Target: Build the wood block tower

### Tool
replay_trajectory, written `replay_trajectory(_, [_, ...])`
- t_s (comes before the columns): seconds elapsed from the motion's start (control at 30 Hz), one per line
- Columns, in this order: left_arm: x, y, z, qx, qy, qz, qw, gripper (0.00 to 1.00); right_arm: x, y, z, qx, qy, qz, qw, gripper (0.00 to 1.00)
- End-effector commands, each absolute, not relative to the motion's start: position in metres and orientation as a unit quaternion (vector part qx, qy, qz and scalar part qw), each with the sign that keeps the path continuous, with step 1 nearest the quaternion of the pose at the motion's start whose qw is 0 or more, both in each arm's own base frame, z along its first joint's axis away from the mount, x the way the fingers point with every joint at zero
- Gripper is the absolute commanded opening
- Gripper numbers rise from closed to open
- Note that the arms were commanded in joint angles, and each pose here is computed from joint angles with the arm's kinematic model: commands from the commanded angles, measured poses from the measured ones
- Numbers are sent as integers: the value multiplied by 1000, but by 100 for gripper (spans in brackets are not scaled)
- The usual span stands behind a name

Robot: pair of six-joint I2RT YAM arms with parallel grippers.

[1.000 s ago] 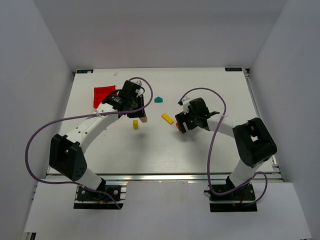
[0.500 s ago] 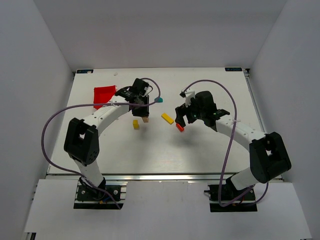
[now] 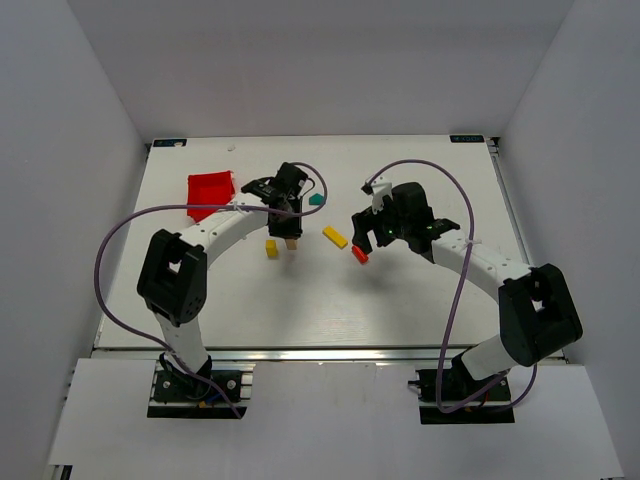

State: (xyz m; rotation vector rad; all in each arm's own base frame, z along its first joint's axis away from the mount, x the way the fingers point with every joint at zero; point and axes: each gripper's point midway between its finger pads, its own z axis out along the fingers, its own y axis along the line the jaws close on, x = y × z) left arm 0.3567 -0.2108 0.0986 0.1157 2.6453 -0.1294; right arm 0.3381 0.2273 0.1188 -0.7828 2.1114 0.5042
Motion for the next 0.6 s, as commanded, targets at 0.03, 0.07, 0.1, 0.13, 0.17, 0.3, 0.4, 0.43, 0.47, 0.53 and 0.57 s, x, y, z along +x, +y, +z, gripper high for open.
replay_trajectory(0.03, [367, -217, 101, 38, 962, -39, 267, 0, 344, 222, 130, -295, 833, 191, 427, 89])
replay_trajectory(0.07, [366, -217, 100, 38, 962, -36, 267, 0, 345, 221, 131, -295, 833, 189, 429, 89])
replay_trajectory(0.1, [367, -217, 98, 38, 963, -31, 265, 0, 345, 221, 131, -293, 834, 188, 429, 89])
replay_trajectory(0.13, [367, -217, 97, 37, 963, -29, 266, 0, 345, 220, 132, -294, 832, 186, 432, 89])
replay_trajectory(0.17, [367, -216, 96, 37, 962, -24, 268, 0, 344, 219, 131, -292, 834, 184, 431, 89])
replay_trajectory(0.3, [368, -212, 90, 33, 962, -13, 271, 0, 345, 216, 133, -290, 833, 179, 435, 89])
replay_trajectory(0.4, [369, -210, 86, 23, 961, -7, 275, 0, 345, 216, 132, -289, 834, 177, 435, 89])
replay_trajectory(0.43, [369, -210, 87, 25, 961, -9, 276, 0, 344, 216, 131, -289, 835, 178, 432, 89])
replay_trajectory(0.47, [368, -209, 84, 26, 961, -8, 275, 0, 344, 216, 130, -290, 836, 179, 431, 89])
replay_trajectory(0.53, [368, -210, 82, 31, 961, -9, 274, 0, 344, 216, 128, -290, 838, 179, 427, 89])
replay_trajectory(0.57, [368, -210, 81, 32, 961, -9, 275, 0, 344, 216, 128, -291, 838, 178, 426, 89])
